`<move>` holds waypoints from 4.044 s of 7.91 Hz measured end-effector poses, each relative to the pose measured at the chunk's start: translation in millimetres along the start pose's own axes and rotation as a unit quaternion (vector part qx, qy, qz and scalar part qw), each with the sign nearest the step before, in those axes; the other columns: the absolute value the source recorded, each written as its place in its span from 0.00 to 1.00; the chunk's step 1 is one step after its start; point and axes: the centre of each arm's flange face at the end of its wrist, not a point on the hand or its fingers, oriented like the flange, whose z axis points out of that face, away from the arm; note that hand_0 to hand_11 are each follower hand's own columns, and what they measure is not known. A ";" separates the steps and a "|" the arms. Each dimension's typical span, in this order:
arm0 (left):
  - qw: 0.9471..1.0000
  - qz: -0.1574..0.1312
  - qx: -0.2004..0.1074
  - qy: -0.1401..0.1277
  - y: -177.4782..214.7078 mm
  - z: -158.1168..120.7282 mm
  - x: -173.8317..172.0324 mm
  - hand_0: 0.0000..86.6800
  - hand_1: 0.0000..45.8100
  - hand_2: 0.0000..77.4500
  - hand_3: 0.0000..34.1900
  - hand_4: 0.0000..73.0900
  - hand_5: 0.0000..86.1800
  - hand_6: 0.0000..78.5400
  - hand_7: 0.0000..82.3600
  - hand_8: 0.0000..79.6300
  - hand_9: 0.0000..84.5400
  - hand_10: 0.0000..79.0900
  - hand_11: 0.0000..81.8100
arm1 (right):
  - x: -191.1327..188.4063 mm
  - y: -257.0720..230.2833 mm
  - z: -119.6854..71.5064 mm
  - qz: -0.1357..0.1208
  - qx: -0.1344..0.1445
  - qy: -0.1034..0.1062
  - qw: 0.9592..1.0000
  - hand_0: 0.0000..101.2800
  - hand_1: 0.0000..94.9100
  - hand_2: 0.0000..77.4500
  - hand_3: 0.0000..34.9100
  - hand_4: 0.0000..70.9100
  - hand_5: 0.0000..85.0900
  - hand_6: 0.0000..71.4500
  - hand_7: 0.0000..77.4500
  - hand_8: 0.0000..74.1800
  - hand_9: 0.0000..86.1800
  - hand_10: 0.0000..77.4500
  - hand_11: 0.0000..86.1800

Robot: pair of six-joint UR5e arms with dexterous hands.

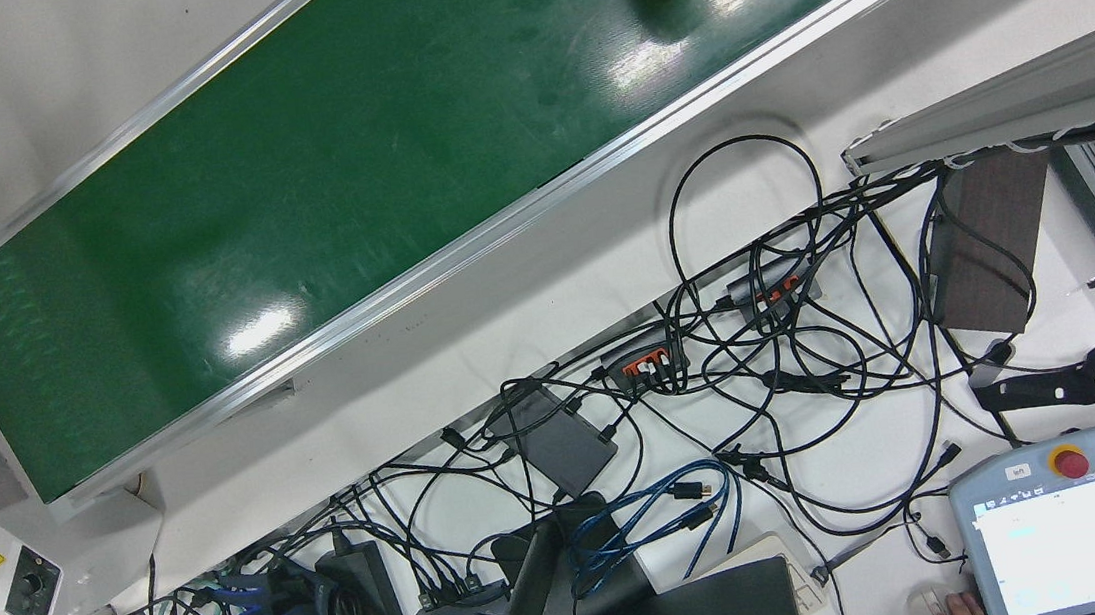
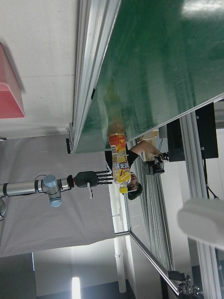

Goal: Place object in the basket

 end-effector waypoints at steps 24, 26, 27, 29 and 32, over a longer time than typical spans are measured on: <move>0.996 0.066 -0.052 -0.018 172.8 107.0 -15.8 0.72 0.06 0.00 0.00 0.10 0.10 0.00 0.01 0.01 0.01 0.02 0.07 | 0.0 0.4 0.1 0.000 0.000 0.000 1.000 0.00 0.00 0.01 0.01 0.00 0.00 0.00 0.01 0.00 0.00 0.00 0.00; 0.996 0.058 -0.067 -0.033 204.1 134.2 -40.9 0.72 0.10 0.00 0.00 0.09 0.09 0.00 0.01 0.01 0.01 0.02 0.07 | -0.1 0.4 0.1 0.000 0.000 0.000 1.000 0.00 0.00 0.01 0.01 0.00 0.00 0.00 0.01 0.00 0.00 0.00 0.00; 0.995 0.054 -0.067 -0.047 209.1 142.0 -61.7 0.72 0.06 0.00 0.00 0.07 0.07 0.00 0.01 0.01 0.01 0.02 0.06 | 0.0 0.4 0.1 0.000 0.000 0.000 1.000 0.00 0.00 0.01 0.01 0.00 0.00 0.00 0.01 0.00 0.00 0.00 0.00; 0.994 0.051 -0.063 -0.071 207.4 151.6 -95.6 0.68 0.02 0.00 0.01 0.07 0.06 0.00 0.01 0.01 0.01 0.04 0.08 | 0.0 0.4 0.1 0.000 0.000 0.000 1.000 0.00 0.00 0.01 0.01 0.00 0.00 0.00 0.01 0.00 0.00 0.00 0.00; 0.993 0.059 -0.061 -0.081 191.8 163.3 -116.8 0.63 0.02 0.00 0.01 0.07 0.04 0.00 0.01 0.01 0.01 0.05 0.10 | -0.1 0.4 0.0 0.000 0.000 0.000 1.000 0.00 0.00 0.01 0.01 0.00 0.00 0.00 0.01 0.00 0.00 0.00 0.00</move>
